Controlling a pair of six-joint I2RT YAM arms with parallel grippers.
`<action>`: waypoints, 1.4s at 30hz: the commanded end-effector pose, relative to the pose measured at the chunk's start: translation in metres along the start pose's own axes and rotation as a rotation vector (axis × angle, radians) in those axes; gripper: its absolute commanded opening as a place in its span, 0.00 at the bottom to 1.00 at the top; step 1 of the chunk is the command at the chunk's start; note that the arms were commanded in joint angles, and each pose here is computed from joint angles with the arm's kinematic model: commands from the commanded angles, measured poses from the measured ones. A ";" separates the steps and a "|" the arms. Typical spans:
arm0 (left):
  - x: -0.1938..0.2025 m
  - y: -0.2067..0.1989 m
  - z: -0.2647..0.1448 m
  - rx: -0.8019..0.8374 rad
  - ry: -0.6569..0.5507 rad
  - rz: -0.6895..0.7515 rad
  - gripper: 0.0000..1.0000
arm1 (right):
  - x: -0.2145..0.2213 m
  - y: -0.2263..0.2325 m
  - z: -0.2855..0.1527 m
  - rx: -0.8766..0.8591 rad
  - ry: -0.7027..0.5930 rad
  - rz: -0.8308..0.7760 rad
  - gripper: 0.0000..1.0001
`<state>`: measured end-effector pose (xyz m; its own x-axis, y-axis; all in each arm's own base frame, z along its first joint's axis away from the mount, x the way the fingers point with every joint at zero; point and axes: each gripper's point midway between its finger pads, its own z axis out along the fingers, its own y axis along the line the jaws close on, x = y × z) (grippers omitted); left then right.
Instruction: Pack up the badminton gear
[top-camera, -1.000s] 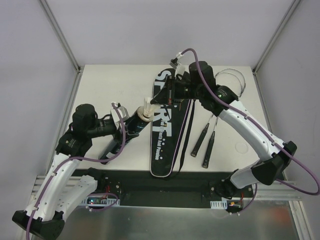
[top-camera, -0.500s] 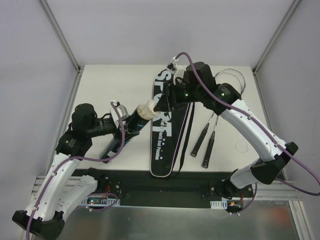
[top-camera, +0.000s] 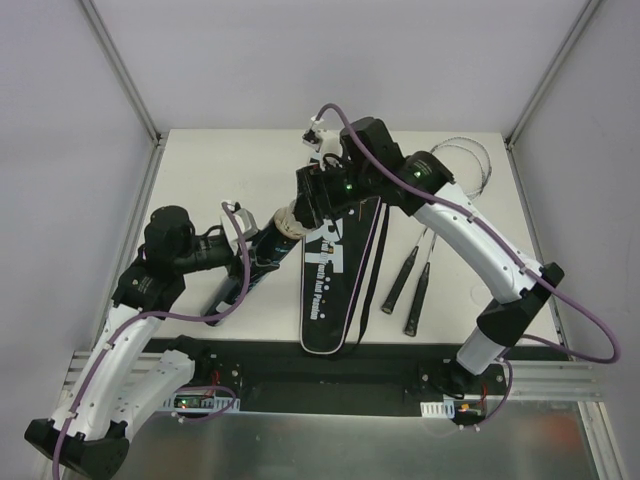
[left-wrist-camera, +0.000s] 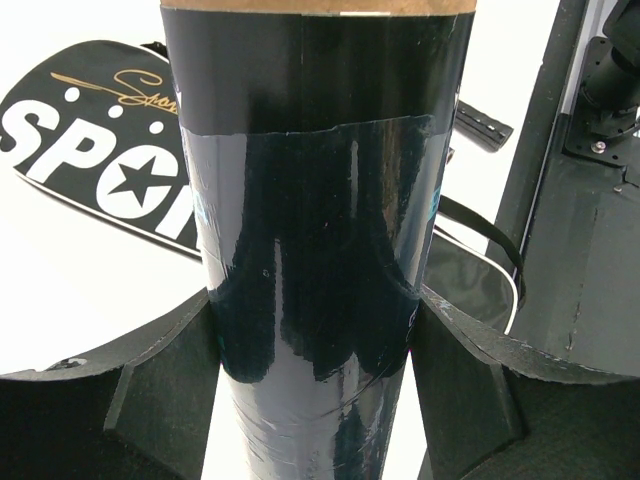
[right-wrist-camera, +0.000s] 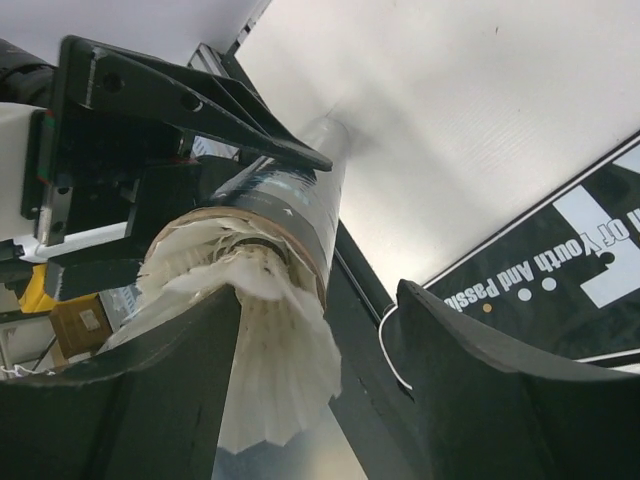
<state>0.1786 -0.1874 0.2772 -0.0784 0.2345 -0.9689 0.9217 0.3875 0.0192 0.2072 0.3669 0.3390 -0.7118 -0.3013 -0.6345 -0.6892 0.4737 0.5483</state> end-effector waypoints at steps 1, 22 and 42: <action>-0.033 0.003 -0.003 -0.002 -0.081 0.075 0.00 | 0.008 0.003 0.007 0.014 0.037 -0.009 0.68; -0.033 -0.004 -0.002 0.034 -0.092 0.086 0.00 | 0.022 0.000 0.065 -0.057 0.210 0.061 0.78; -0.012 0.038 -0.008 -0.240 -0.024 -0.040 0.00 | -0.006 -0.009 -0.069 0.011 -0.110 0.130 0.96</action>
<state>0.2002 -0.1715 0.2751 -0.1559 0.2232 -0.9622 0.8344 0.5511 -0.0074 0.2201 0.3388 0.3429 -0.8156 -0.2359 -0.5284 -0.5668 0.5094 0.6474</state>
